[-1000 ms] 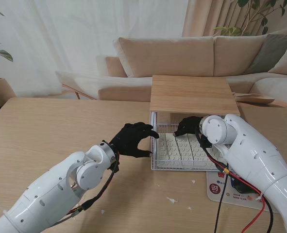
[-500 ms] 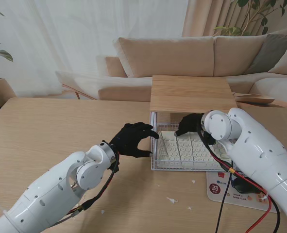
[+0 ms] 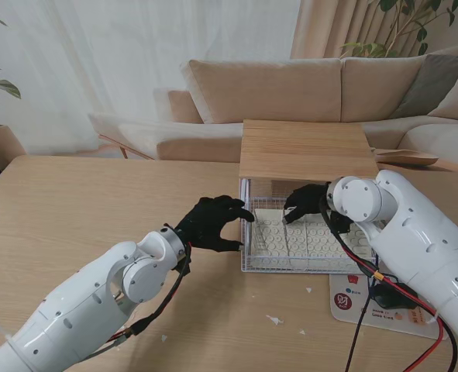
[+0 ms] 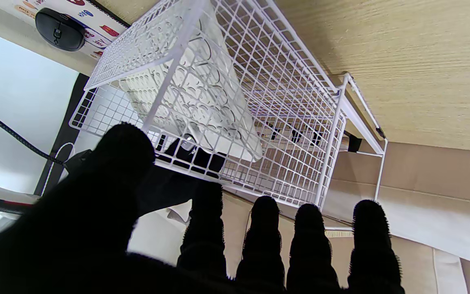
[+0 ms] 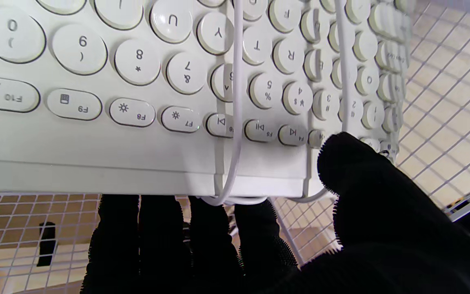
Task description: Unroll the mouse pad and set up the keyboard and mouse from the tabletop organizer
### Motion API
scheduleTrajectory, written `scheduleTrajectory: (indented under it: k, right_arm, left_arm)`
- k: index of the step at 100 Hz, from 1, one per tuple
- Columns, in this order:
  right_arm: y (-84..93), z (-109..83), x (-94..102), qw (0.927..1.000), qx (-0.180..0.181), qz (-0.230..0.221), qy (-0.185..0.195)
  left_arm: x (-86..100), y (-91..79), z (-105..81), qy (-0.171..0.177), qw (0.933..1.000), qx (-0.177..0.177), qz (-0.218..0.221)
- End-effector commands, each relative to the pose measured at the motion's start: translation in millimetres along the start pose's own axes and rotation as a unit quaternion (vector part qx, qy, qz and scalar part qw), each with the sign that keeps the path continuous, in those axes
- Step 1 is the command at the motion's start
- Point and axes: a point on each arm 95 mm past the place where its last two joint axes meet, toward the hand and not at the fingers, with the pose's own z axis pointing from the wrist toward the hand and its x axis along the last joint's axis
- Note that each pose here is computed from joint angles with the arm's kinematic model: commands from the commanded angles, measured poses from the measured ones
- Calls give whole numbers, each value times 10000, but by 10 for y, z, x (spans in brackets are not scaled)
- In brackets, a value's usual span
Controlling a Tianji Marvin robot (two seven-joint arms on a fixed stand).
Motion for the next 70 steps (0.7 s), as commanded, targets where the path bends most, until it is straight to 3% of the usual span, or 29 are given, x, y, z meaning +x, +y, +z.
scheduleTrajectory:
  k: [1, 36, 70]
  right_arm:
    - [-160, 29, 26, 9993, 346, -62, 123]
    - [-108, -78, 9, 9960, 551, -666, 230]
    - [-195, -145, 24, 9941, 390, -977, 275]
  left_arm:
    - [-32, 98, -23, -72, 9998, -207, 6]
    - [-43, 95, -19, -92, 9997, -218, 22]
    - [-45, 119, -3, -104, 9997, -227, 11]
